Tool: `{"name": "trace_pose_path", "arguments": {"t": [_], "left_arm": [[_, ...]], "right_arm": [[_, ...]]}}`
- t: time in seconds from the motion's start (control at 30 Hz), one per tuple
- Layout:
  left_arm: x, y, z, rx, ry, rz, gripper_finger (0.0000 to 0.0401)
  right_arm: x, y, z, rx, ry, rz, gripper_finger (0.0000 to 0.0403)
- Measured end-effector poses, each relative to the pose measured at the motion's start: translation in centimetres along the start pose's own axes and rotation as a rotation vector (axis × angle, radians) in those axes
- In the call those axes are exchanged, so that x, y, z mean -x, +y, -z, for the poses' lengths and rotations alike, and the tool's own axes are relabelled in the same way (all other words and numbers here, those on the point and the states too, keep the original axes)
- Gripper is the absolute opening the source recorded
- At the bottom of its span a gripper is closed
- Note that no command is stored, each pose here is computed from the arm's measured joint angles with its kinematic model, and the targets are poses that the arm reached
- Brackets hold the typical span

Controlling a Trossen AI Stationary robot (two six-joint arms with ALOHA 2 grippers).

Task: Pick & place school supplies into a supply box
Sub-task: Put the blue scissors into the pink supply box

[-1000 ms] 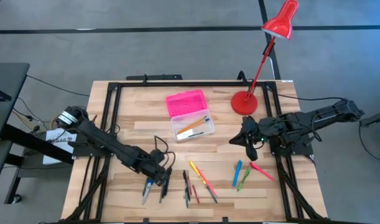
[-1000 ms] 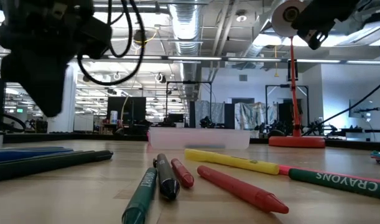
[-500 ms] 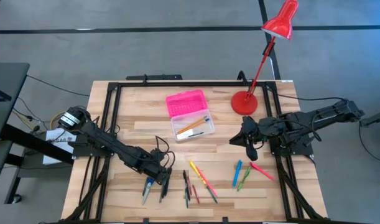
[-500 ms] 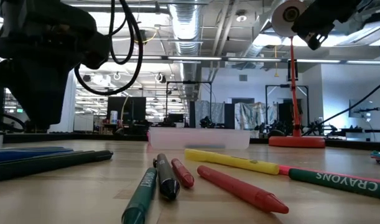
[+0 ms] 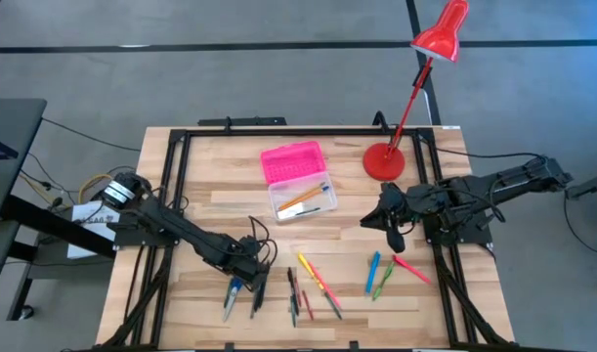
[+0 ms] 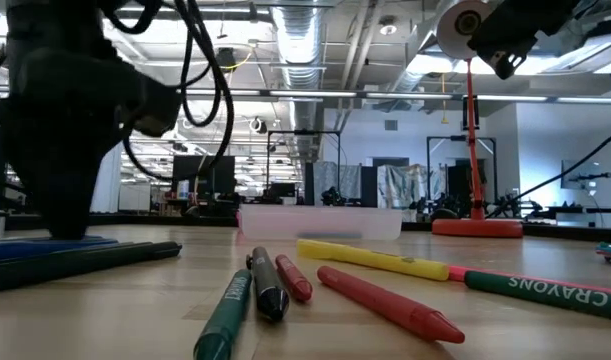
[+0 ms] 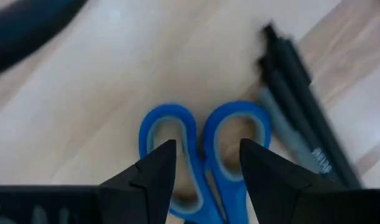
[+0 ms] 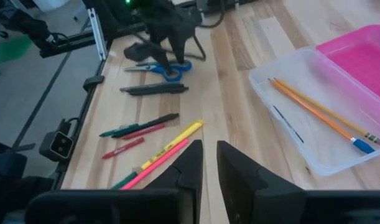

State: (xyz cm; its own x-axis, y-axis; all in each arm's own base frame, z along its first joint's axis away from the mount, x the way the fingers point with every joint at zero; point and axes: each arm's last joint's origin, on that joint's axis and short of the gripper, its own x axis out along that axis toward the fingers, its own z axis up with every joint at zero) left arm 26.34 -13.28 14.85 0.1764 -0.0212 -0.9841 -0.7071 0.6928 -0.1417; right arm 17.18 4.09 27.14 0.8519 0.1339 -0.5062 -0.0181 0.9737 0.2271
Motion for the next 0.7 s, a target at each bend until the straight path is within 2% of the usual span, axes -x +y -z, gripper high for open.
{"name": "trace_pose_path", "arguments": {"t": [0.33,0.43,0.63,0.7], "left_arm": [[-0.9,0.1,-0.2,0.005,0.008,-0.040,0.0168],[-1.0,0.2,-0.5,0.003,0.019,-0.042,0.0145],[-1.0,0.6,-1.4,0.018,0.036,-0.044,0.0073],[-1.1,0.7,-1.6,0.023,0.037,-0.044,0.0066]], "right_arm": [[0.0,0.0,0.0,-0.028,-0.002,-0.001,0.0040],[0.0,0.0,-0.1,-0.029,-0.006,-0.002,0.0040],[0.0,0.1,-0.2,-0.030,-0.018,-0.006,0.0039],[0.0,0.1,-0.2,-0.030,-0.020,-0.007,0.0038]]}}
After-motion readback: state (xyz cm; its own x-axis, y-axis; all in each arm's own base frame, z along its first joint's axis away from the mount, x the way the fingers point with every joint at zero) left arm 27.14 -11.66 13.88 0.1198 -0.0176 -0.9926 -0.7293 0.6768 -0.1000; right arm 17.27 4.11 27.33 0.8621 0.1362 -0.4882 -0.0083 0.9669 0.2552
